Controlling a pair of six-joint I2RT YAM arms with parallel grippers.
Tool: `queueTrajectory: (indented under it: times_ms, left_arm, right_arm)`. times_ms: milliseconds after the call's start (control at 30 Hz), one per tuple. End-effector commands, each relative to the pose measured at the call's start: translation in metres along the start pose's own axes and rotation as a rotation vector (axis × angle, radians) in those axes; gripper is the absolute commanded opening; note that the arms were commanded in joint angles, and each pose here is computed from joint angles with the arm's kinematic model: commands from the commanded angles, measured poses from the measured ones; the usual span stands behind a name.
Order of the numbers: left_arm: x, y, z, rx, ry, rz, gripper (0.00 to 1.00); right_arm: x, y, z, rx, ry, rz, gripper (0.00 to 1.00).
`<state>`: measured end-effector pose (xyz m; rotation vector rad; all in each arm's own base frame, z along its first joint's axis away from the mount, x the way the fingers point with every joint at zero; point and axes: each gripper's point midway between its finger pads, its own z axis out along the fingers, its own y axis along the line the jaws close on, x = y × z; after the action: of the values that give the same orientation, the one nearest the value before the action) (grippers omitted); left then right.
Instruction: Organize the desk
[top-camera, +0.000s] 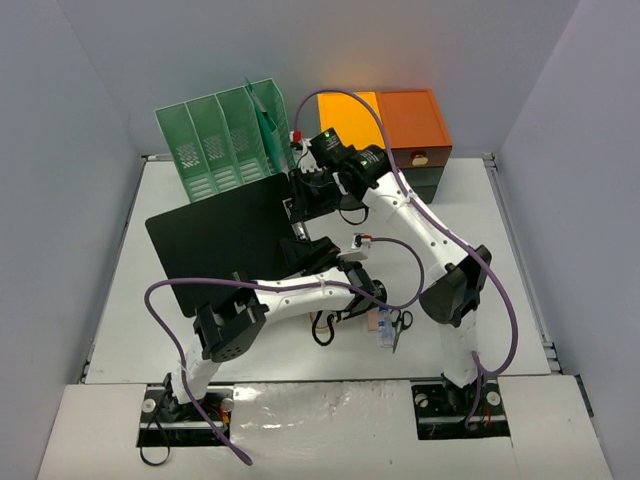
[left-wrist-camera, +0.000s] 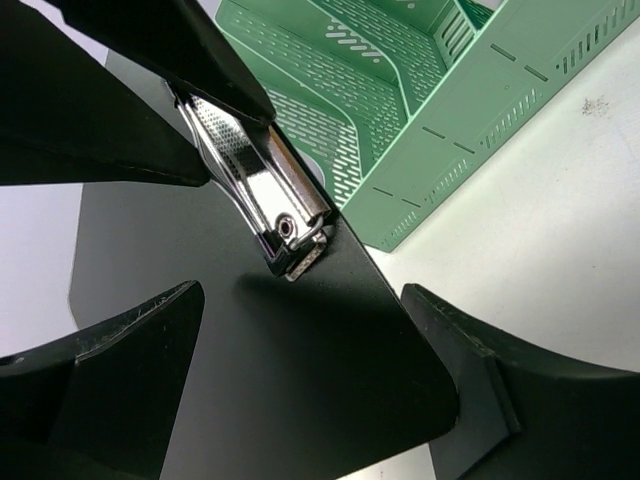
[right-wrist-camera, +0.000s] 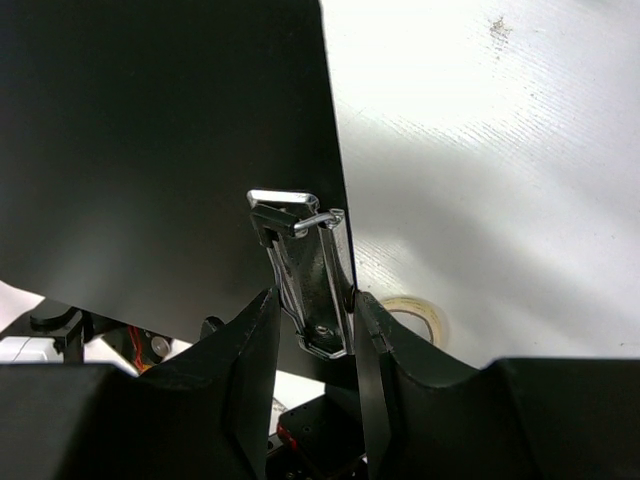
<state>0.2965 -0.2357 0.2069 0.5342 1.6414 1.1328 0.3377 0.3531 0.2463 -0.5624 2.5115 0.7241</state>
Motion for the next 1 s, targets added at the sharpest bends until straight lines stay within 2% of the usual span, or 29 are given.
queueTrajectory:
  times_ms: [0,267,433,500,533,767,833,900,967]
  left_arm:
    - [-0.035,0.096,0.001,-0.178,-0.187,0.252,0.73]
    - [-0.037,0.106,-0.001,-0.181,-0.186,0.251,0.5]
    - [-0.039,0.106,-0.003,-0.179,-0.19,0.249,0.24]
    - [-0.039,0.107,-0.003,-0.18,-0.191,0.243,0.05]
    - [-0.039,0.107,-0.003,-0.179,-0.191,0.24,0.0]
    - [-0.039,0.105,-0.003,-0.168,-0.181,0.222,0.0]
    - [-0.031,0.097,0.0,-0.13,-0.134,0.209,0.03]
    - [-0.013,0.084,0.007,-0.072,-0.042,0.206,0.09]
    - [0.004,0.077,0.011,-0.024,0.039,0.175,0.22]
  right_arm:
    - [-0.002,0.005,-0.015,-0.031,-0.019,-0.005,0.0]
    - [0.001,-0.001,-0.014,-0.019,-0.009,-0.007,0.0]
    - [0.001,-0.002,-0.015,-0.018,-0.011,-0.017,0.0]
    - [0.001,-0.003,-0.015,-0.016,-0.012,-0.019,0.0]
    - [0.001,-0.003,-0.015,-0.015,-0.012,-0.021,0.0]
    - [0.001,-0.014,-0.014,0.008,-0.01,-0.011,0.0]
    - [0.003,-0.025,-0.012,0.028,-0.002,0.003,0.0]
    - [0.007,-0.034,-0.007,0.047,0.013,0.013,0.0]
    - [0.012,-0.04,-0.002,0.059,0.02,0.013,0.02]
